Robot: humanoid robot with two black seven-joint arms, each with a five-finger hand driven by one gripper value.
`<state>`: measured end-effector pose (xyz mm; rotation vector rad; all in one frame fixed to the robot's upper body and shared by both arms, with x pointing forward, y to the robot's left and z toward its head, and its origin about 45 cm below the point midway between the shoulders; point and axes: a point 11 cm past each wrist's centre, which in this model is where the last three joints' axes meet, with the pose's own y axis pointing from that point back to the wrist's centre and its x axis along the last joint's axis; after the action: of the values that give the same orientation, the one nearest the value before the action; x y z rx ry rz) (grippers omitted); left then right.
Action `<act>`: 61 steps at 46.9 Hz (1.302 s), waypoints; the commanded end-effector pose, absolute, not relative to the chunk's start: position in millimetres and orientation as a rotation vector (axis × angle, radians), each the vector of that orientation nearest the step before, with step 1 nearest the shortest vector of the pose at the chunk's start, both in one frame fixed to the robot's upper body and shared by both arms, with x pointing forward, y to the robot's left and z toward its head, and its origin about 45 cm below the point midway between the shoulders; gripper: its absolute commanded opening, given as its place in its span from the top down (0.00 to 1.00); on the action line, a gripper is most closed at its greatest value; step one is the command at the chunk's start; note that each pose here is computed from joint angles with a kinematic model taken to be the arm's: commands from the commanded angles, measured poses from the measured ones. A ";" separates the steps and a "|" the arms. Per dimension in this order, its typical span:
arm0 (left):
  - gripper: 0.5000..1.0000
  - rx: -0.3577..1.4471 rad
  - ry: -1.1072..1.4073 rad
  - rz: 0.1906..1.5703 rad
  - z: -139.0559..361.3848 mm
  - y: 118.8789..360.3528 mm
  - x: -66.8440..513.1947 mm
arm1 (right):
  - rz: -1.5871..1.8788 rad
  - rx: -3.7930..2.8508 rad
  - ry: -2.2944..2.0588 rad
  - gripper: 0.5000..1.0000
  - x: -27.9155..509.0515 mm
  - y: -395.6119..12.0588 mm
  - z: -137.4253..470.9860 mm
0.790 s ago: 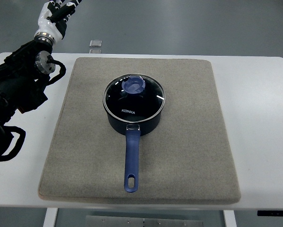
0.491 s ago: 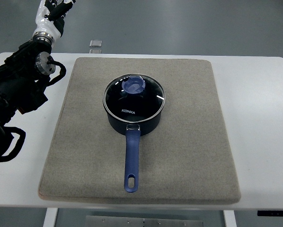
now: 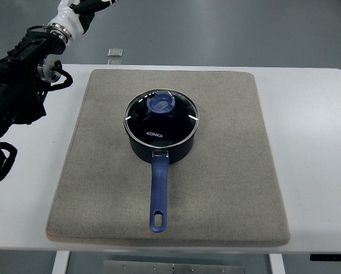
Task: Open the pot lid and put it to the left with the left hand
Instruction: 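Raise the left hand up and over toward the pot lid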
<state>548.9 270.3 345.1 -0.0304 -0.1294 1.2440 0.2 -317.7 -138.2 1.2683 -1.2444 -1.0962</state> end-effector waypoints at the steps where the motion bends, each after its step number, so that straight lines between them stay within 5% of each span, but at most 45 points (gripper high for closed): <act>1: 0.14 0.040 -0.192 1.119 364.7 264.1 547.9 | -1.097 1.268 -1.246 0.17 0.3 -317.8 -138.2; 22: 0.11 0.404 -0.438 0.881 401.1 242.2 546.9 | -1.096 1.268 -1.245 0.17 0.2 -317.8 -138.2; 52: 0.10 0.564 -0.581 0.693 428.7 211.5 536.3 | -1.096 1.268 -1.245 0.17 0.2 -317.8 -138.2; 61: 0.10 0.688 -0.623 0.533 407.3 210.2 516.4 | -1.096 1.268 -1.245 0.17 0.2 -317.8 -138.2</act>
<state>524.4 211.3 414.3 0.6544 -0.6112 0.5893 0.0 -317.8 -138.2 1.2680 -1.2443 -1.0964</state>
